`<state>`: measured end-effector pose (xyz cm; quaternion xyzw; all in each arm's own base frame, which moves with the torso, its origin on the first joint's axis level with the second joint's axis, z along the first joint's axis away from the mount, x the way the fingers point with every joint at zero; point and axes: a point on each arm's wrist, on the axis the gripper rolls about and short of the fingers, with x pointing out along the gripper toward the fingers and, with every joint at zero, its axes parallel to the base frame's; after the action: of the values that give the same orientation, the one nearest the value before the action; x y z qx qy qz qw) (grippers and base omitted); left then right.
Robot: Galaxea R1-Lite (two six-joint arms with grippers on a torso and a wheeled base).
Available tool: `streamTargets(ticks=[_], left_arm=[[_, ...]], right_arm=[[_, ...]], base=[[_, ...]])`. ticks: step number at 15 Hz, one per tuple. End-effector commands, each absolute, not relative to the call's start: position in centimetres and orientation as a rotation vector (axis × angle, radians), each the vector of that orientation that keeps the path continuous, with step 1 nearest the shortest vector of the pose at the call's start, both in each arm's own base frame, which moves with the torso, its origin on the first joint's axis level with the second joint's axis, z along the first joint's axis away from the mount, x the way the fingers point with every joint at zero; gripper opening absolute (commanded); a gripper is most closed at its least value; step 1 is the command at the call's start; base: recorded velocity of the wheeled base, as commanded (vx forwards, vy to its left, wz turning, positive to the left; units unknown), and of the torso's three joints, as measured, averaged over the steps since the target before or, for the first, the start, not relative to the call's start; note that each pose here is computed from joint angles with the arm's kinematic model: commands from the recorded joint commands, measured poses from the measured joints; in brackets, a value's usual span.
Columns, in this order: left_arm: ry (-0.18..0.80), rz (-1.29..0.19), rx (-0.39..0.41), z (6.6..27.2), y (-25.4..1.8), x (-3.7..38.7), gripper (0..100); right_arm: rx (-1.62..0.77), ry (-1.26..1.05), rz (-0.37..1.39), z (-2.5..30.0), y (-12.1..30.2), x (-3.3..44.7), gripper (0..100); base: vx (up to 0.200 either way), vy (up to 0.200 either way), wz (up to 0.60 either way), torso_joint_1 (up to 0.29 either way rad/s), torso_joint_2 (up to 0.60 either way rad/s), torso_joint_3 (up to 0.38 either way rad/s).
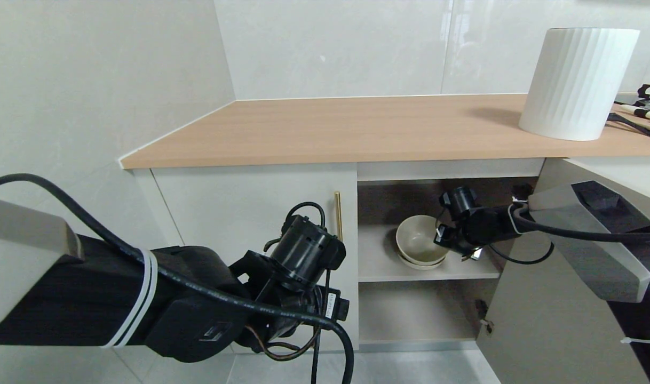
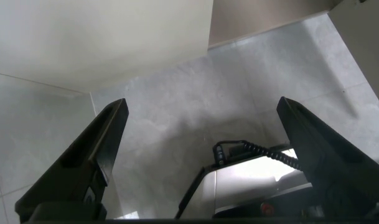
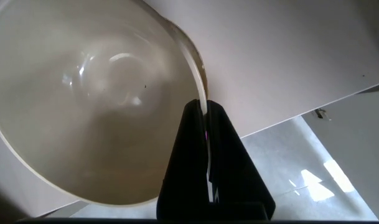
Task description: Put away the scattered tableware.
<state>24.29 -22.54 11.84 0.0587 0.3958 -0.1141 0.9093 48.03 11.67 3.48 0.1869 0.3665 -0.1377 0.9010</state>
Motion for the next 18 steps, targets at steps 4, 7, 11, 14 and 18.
streamTargets(ticks=[4,7,11,14,18], left_arm=[[0.817,-0.233,0.12,11.8,-22.5,24.3,100],[0.817,-0.233,0.12,11.8,-22.5,24.3,100],[0.813,-0.227,0.098,12.0,-22.6,24.4,100],[0.798,-0.214,0.06,12.6,-22.4,24.6,100],[0.744,-0.203,-0.007,15.2,-20.3,23.4,100]], right_arm=[[0.386,0.758,-0.286,3.5,11.7,48.0,100],[0.384,0.763,-0.285,3.3,11.8,48.0,100],[0.39,0.759,-0.284,3.8,11.8,47.8,100],[0.392,0.783,-0.272,6.0,11.6,46.1,100],[0.31,0.879,-0.03,11.5,13.1,38.4,100]], base=[[0.0,0.0,0.0,0.0,0.0,0.0],[0.0,0.0,0.0,0.0,0.0,0.0],[0.0,0.0,0.0,0.0,0.0,0.0],[0.0,0.0,0.0,0.0,0.0,0.0],[0.0,0.0,0.0,0.0,0.0,0.0]])
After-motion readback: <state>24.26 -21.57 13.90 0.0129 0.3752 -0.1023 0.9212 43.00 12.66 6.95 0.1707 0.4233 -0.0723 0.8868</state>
